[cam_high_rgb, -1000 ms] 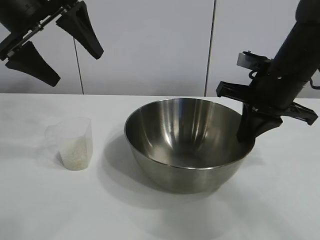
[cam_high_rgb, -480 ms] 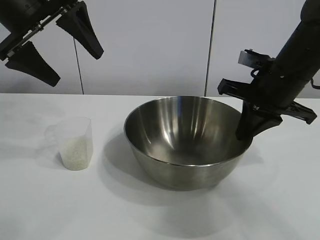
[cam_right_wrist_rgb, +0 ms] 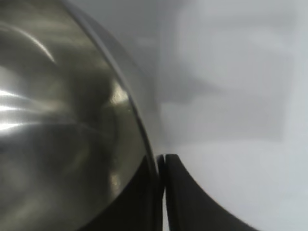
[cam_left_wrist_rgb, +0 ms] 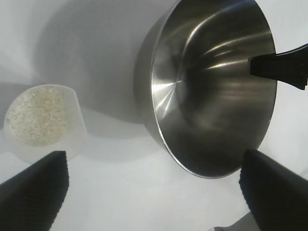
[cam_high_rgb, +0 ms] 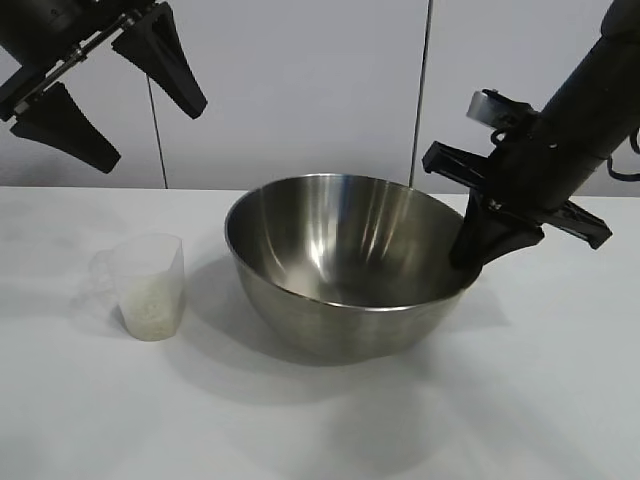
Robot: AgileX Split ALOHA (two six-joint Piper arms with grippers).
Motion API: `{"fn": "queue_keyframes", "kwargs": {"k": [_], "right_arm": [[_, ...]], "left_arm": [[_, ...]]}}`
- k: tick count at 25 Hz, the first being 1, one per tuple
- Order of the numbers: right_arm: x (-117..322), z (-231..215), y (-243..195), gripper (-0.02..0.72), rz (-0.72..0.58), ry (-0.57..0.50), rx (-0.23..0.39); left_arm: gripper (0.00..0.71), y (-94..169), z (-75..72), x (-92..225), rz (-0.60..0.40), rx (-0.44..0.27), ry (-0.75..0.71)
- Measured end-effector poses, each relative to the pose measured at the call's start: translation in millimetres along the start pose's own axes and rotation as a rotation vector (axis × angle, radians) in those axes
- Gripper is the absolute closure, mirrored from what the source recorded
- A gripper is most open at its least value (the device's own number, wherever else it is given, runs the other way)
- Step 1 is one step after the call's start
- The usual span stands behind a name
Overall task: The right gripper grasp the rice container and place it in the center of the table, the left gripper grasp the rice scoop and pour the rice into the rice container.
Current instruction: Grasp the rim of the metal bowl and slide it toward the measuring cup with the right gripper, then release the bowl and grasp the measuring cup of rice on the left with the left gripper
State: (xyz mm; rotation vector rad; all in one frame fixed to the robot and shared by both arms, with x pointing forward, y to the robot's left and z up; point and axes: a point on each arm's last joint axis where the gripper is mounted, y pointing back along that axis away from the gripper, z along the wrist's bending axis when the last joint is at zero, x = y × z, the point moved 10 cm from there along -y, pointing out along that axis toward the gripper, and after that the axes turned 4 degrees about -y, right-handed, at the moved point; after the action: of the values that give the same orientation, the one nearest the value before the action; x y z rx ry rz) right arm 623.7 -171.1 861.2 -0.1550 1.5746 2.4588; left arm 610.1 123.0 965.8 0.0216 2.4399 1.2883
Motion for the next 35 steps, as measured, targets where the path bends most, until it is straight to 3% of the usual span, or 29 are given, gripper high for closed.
{"fn": "queue_keyframes", "kwargs": {"k": [5,9,20,21,23,26,27,31,35], "right_arm": [[6.2,18.5,-7.1,0.692,0.001,0.055,-0.004],[9.9,20.7,-11.1,0.692,0.005,0.081,0.026],[14.1,19.4,-27.8,0.689,0.033,0.06,0.033],[12.9,20.3,-27.2,0.666,0.03,0.059,0.031],[9.9,23.7,-24.8,0.554,0.028,0.062,0.024],[1.8,32.3,-15.8,0.211,0.026,0.085,0.013],[-2.1,36.2,-10.0,0.137,0.022,0.102,0.011],[-25.1,49.0,30.2,0.052,-0.03,0.191,0.053],[-47.8,29.0,74.0,0.043,-0.042,0.243,0.201]], "left_arm": [[0.016,0.0,0.0,0.0,0.0,0.0,0.0],[0.016,0.0,0.0,0.0,0.0,0.0,0.0],[0.016,0.0,0.0,0.0,0.0,0.0,0.0],[0.016,0.0,0.0,0.0,0.0,0.0,0.0],[0.016,0.0,0.0,0.0,0.0,0.0,0.0],[0.016,0.0,0.0,0.0,0.0,0.0,0.0],[0.016,0.0,0.0,0.0,0.0,0.0,0.0],[0.016,0.0,0.0,0.0,0.0,0.0,0.0],[0.016,0.0,0.0,0.0,0.0,0.0,0.0]]}}
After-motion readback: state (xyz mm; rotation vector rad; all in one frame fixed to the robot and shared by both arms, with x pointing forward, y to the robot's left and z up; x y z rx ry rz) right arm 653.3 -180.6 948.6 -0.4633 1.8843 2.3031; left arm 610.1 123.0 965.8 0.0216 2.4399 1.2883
